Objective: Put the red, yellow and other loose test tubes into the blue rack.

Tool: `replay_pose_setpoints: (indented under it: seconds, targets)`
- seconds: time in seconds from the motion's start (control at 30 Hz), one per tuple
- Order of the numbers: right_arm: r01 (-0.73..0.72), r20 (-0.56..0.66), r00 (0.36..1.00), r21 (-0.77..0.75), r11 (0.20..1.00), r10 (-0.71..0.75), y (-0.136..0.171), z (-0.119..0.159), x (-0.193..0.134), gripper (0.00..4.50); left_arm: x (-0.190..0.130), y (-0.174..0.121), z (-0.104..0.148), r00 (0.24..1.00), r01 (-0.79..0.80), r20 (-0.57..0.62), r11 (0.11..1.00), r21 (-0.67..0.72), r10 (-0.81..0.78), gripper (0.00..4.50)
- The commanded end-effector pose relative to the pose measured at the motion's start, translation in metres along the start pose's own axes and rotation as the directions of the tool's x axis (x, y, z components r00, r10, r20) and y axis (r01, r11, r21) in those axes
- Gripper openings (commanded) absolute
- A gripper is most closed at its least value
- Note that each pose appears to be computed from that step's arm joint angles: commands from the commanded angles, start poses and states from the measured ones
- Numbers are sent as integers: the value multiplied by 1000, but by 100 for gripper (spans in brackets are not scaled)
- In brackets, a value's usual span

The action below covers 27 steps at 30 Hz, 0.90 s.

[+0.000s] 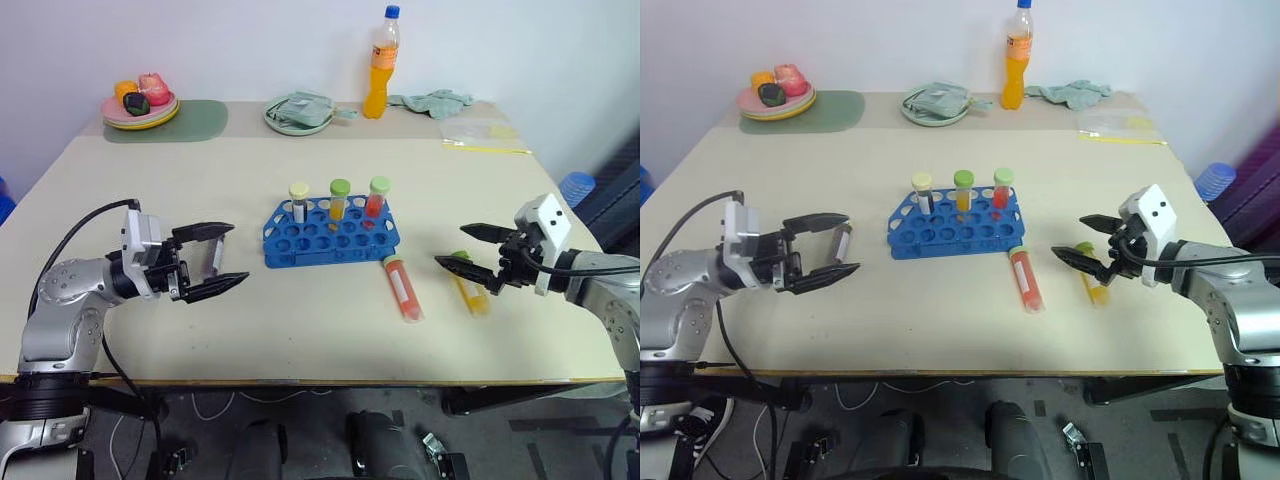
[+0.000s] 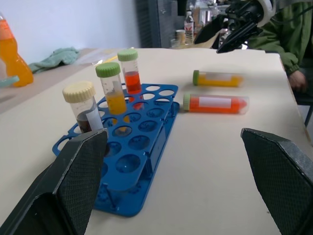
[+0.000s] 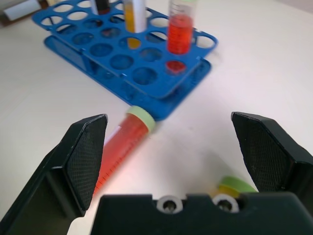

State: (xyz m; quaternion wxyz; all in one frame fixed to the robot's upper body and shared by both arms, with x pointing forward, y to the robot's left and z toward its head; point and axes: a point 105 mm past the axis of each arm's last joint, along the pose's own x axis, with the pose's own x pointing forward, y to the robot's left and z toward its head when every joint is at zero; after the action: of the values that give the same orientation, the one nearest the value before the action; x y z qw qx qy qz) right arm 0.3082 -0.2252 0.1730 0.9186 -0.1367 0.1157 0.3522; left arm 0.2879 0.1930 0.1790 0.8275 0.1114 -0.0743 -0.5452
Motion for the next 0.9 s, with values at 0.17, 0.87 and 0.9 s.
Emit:
replay_pose_setpoints:
  seconds: [0.17,0.87,0.9]
  targets:
    - [83,36,996,-35,996,-82,-14,21,-7,450,6,-1,7,999,14,40,999,38,-16,449]
    - [80,-278,960,403,911,39,69,46,47,450,25,-4,-4,994,81,74,996,35,-84,449]
    - [85,-296,954,425,901,50,76,43,45,450,26,-5,-3,993,86,74,996,37,-88,449]
